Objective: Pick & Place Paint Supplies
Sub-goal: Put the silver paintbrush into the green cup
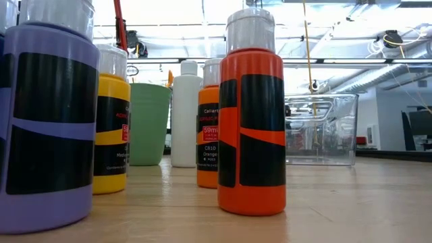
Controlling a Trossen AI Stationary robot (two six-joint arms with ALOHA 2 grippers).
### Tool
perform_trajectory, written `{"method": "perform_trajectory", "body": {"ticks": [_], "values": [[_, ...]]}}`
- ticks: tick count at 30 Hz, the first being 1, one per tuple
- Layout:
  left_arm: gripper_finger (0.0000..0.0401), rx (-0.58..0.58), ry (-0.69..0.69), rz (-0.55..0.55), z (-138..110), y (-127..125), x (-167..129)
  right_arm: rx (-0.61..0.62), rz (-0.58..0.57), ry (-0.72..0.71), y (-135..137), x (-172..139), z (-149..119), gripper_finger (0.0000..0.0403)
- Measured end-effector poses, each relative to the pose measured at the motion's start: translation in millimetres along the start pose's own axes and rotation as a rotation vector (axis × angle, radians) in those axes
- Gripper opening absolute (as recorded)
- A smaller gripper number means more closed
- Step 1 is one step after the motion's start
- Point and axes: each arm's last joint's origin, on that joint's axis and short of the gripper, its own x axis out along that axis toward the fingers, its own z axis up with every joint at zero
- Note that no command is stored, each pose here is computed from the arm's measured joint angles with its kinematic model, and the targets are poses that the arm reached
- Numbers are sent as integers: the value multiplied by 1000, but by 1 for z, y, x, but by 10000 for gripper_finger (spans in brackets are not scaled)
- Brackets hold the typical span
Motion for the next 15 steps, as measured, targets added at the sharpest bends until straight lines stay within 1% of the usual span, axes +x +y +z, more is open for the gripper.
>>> {"method": "perform_trajectory", "body": {"ticks": [4, 6, 9, 11, 15], "values": [[21, 18, 8, -2, -1, 0, 0, -99, -15, 74, -42, 30, 22, 1], [21, 21, 23, -6, -2, -1, 0, -127, -52, 110, -62, 48, 35, 1], [21, 21, 29, -7, -3, -1, 0, -192, -38, 198, -83, 72, 46, 1], [21, 15, 32, -8, -3, -1, 0, -225, -8, 293, -93, 92, 45, 1], [21, 3, 48, -12, -5, -1, 0, -280, 64, 531, -97, 128, 23, 1]]}}
